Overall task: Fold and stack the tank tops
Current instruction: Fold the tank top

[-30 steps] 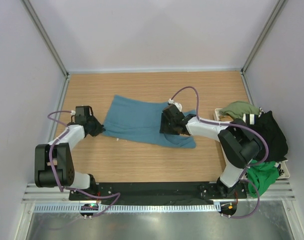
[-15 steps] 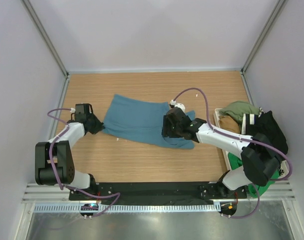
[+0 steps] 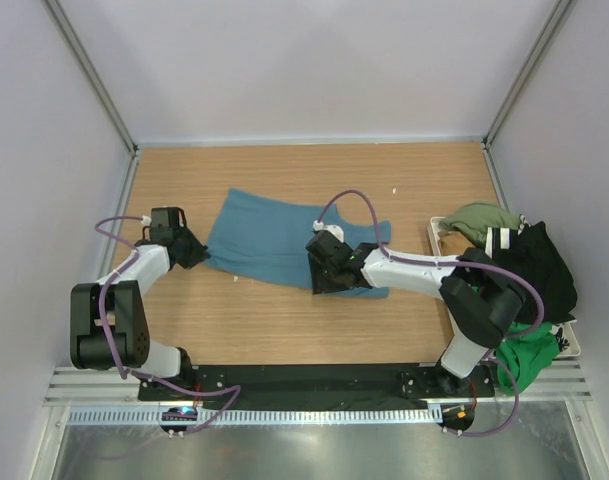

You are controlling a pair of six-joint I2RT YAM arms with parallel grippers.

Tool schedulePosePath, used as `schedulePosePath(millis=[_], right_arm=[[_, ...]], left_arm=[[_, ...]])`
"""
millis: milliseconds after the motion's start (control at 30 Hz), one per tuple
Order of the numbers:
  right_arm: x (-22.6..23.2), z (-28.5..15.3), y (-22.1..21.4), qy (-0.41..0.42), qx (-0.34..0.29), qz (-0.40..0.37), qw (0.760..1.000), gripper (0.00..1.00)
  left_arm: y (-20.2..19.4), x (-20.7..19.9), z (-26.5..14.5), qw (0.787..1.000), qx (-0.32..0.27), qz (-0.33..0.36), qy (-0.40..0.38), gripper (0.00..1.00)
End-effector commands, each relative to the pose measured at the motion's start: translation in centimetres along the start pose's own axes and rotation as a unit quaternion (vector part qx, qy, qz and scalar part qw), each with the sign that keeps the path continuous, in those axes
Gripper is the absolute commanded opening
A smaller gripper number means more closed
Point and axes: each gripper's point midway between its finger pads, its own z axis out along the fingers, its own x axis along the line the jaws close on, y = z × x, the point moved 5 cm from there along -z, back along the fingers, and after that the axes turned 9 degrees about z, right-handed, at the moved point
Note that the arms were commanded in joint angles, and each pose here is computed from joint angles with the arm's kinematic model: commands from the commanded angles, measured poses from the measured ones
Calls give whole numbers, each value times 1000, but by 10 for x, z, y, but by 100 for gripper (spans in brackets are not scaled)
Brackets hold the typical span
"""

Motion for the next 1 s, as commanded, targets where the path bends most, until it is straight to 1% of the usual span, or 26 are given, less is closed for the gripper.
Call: schedulePosePath(millis=[0, 200, 300, 400, 433, 500, 533, 600, 633, 733, 800, 833, 900, 933, 967], right_arm=[[16, 0, 15, 5, -16, -30, 999, 48], [8, 13, 15, -36, -9, -51, 998, 49], [3, 18, 10, -47, 6, -73, 996, 49], [-4, 22, 5, -60, 21, -97, 993, 47], [-10, 21, 5, -77, 22, -109, 991, 45], [-15, 23, 3, -92, 27, -120, 988, 37], [-19, 22, 2, -101, 30, -126, 986, 26], [-22, 22, 0, -106, 34, -130, 985, 17], [-23, 21, -2, -105, 37, -132, 985, 9], [-27, 17, -8, -105, 40, -134, 985, 1], [-35, 11, -14, -108, 42, -135, 984, 1], [-38, 8, -16, -110, 42, -134, 984, 1], [-50, 3, -28, -118, 55, -134, 982, 1], [-50, -6, -27, -110, 51, -130, 984, 1], [-56, -8, -36, -107, 63, -126, 984, 1]], left_arm=[[11, -3, -3, 1000, -18, 12, 0, 1], [11, -3, -2, 1000, -17, 14, 1, 1], [12, -4, -3, 1000, -19, 15, 1, 1], [11, -3, -3, 1000, -18, 15, 1, 1], [11, -3, -3, 1000, -18, 15, 0, 0], [11, -3, -3, 1000, -18, 15, 0, 1], [10, -3, -3, 1000, -18, 15, 0, 0], [10, -4, -3, 1000, -17, 15, -2, 0], [9, -4, -3, 1000, -15, 14, -1, 0], [-1, -6, -4, 1000, -11, 19, -1, 0], [-5, -9, -10, 1000, -21, 18, -2, 0], [-18, -13, -11, 1000, -13, 28, -6, 0], [-25, -18, -21, 999, -18, 33, -25, 0], [-32, -15, -22, 999, -13, 31, -26, 0], [-38, -12, -27, 999, -7, 32, -25, 0]])
